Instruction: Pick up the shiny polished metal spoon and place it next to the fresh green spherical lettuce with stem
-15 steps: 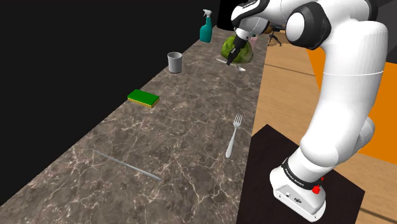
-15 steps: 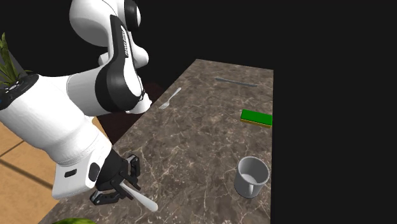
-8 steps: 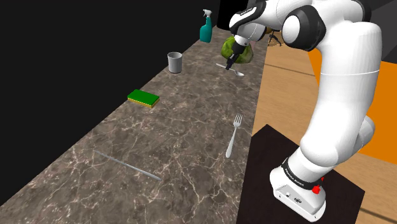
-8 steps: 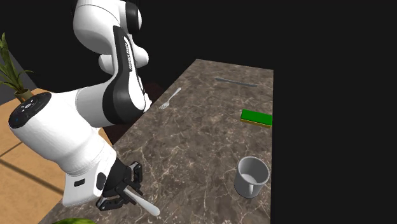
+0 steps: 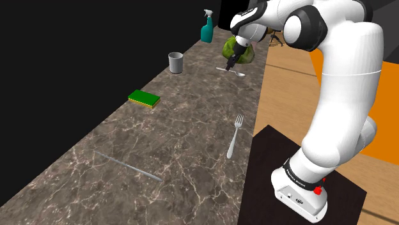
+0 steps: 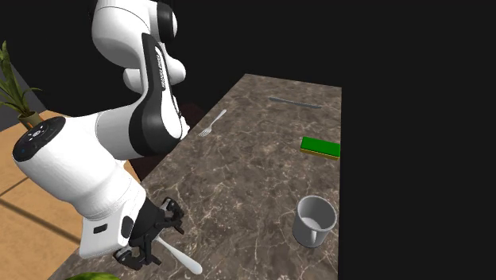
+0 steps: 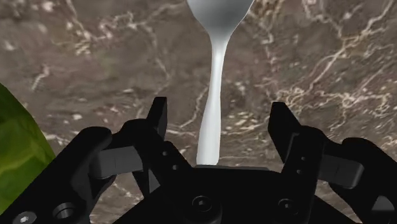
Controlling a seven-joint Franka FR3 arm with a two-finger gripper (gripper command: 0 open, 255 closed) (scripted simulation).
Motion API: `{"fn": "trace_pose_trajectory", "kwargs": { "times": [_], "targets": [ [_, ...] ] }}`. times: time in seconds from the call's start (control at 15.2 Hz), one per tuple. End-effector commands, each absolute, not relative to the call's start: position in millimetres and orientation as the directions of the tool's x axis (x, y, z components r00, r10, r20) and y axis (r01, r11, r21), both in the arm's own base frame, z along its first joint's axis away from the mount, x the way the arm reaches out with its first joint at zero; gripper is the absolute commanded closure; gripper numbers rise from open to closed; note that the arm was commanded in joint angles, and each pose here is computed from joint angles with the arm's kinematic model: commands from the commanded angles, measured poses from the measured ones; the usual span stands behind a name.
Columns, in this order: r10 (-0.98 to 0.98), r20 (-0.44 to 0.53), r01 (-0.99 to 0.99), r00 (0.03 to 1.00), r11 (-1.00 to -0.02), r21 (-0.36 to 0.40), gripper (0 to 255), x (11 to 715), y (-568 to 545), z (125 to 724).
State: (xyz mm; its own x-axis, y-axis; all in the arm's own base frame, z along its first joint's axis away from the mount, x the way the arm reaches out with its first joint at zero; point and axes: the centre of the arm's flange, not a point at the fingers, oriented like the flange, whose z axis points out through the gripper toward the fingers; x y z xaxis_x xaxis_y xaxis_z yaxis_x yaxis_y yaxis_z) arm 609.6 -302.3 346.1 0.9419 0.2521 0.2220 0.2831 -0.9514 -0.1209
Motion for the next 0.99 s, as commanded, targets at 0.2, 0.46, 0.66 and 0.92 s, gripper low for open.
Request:
{"fn": "trace_pose_trajectory", "kwargs": {
  "times": [0.2, 0.46, 0.66, 0.92],
  "targets": [
    [0.252, 0.222, 0.283, 0.942, -0.951, -0.121, 0, 610, -302, 346],
    [0.252, 0.222, 0.283, 0.942, -0.951, -0.121, 0, 601, -311, 394],
    [0.252, 0.222, 0.283, 0.942, -0.951, -0.121, 0, 601, -311, 394],
    [0.252, 0.222, 0.283, 0.942, -0.951, -0.121, 0, 601, -311, 394]
  ]
}}
